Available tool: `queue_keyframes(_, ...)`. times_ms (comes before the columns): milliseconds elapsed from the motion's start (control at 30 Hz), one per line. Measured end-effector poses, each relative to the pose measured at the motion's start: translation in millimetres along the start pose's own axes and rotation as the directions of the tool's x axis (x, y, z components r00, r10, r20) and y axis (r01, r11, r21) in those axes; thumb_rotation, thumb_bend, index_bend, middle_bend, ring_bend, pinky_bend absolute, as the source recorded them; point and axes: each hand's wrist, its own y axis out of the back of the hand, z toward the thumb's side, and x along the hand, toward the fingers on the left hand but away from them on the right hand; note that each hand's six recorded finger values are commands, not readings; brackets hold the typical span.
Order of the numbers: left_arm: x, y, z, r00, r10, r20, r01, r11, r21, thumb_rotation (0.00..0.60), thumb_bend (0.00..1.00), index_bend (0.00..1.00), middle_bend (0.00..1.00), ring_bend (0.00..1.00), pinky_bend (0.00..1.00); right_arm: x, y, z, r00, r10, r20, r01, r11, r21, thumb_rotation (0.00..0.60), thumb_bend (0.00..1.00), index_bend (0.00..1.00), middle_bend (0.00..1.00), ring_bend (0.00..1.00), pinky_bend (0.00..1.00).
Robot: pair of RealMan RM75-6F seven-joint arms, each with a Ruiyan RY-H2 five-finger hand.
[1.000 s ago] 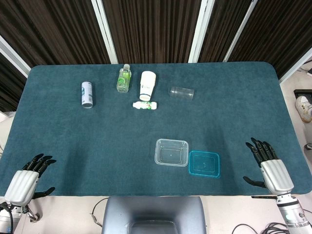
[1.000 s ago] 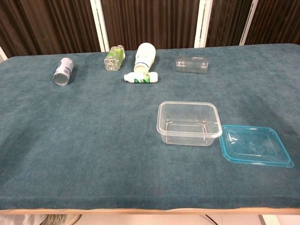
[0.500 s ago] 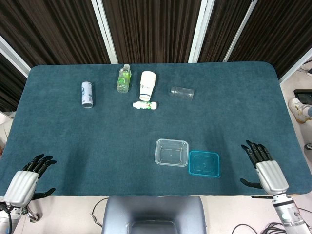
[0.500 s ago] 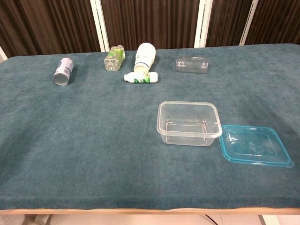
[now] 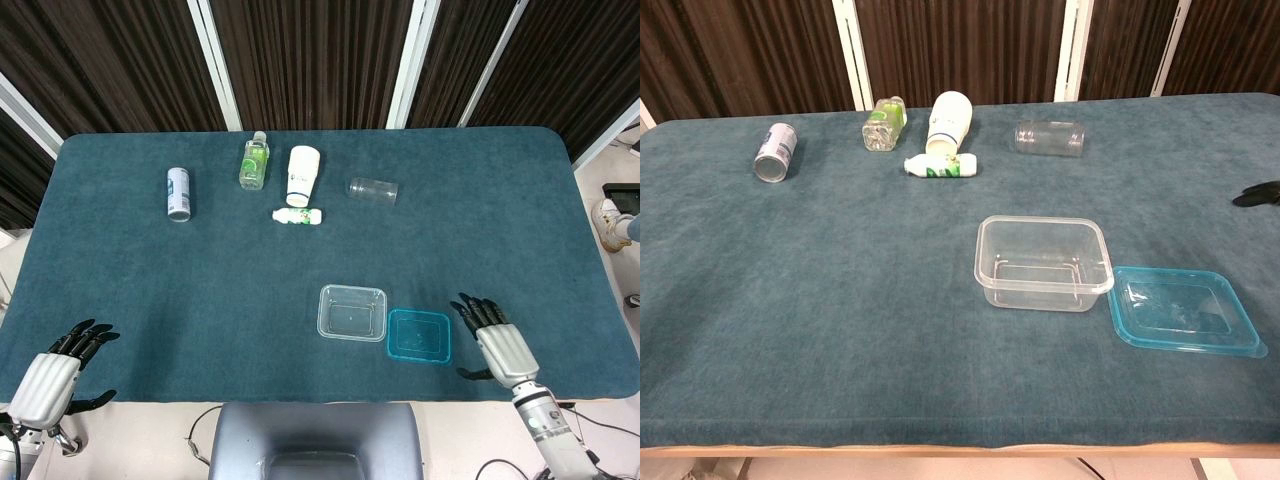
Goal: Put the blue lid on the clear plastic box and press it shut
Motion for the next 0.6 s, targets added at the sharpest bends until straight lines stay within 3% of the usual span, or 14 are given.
queue_keyframes(233,-2,2,0,1.0,0.004,0.008,-0.004,1.0,-0.011,0.6,0.4,0.24,0.19,0.11,0.29,-22,-23,16,0.997,0.078,0.014,-0.077,0.997,-0.019,0.6,0.23,0.0,0.0,0.01,0.01)
queue_keyframes(600,-4,4,1,1.0,0.003,0.017,-0.002,1.0,-0.02,0.6,0.4,0.26,0.19,0.11,0.29,-43,-39,26,0.992,0.122,0.029,-0.121,0.992,-0.019,0.6,0.23,0.0,0.0,0.01,0.01)
